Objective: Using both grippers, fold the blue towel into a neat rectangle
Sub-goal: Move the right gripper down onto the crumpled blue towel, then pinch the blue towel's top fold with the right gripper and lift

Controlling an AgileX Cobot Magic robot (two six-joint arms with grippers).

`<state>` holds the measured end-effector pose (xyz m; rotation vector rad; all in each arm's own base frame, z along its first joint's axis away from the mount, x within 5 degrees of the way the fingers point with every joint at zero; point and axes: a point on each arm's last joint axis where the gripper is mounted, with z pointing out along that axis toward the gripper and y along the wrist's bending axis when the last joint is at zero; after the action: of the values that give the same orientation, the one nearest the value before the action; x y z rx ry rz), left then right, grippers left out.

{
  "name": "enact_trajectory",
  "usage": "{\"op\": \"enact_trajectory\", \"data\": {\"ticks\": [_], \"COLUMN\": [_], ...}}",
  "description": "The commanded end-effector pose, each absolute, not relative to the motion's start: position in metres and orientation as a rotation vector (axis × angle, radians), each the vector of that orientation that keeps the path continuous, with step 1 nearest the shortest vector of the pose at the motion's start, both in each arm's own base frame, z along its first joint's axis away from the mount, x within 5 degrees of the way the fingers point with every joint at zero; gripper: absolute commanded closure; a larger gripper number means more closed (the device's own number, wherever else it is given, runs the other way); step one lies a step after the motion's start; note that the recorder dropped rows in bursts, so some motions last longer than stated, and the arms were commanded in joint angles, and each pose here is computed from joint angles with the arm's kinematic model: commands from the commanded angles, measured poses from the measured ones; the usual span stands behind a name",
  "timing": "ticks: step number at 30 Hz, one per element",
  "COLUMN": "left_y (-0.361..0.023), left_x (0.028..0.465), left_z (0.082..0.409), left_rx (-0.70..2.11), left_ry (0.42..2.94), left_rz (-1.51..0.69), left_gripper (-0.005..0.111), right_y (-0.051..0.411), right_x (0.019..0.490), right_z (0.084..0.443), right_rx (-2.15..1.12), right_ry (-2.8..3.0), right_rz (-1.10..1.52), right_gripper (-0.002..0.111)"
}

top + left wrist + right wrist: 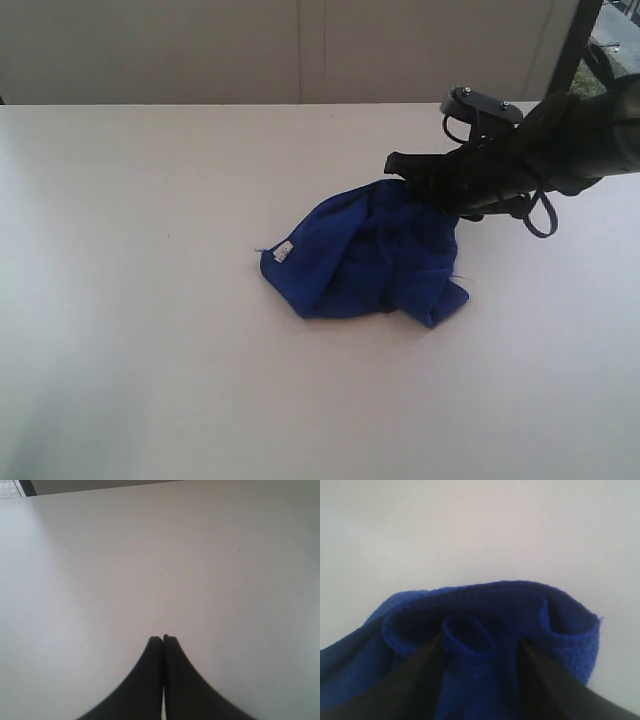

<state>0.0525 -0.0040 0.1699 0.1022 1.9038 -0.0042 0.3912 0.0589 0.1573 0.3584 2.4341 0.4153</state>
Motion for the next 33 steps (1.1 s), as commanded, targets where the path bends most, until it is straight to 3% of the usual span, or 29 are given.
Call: {"op": "enact_trajectory", "data": {"ticks": [1, 11, 22, 33], "left_y": [-0.004, -0.004, -0.004, -0.004], "left_x": [0.052, 0.052, 0.052, 0.052], "left_z": [0.169, 0.169, 0.169, 0.169], "left_rx": [0.096, 0.096, 0.096, 0.096], "left_ry": [1.900, 1.900, 1.900, 1.900], "left_rz": [-0.004, -0.004, -0.004, -0.004], "left_gripper": [0.107, 0.107, 0.107, 0.107], "right_y": [0.059, 0.039, 0.039, 0.058], "right_x": [0.390, 0.375, 0.381, 0.393], "right_z": [0.159, 0.170, 0.197, 0.173], "right_rx": [0.288, 0.152, 0.538, 0.490], "right_ry": [2.457, 2.595, 2.477, 2.444], "right_rz": [0.401, 0.391, 0.620, 0.533], "right_gripper": [0.064, 0.064, 0.064, 0.064]}}
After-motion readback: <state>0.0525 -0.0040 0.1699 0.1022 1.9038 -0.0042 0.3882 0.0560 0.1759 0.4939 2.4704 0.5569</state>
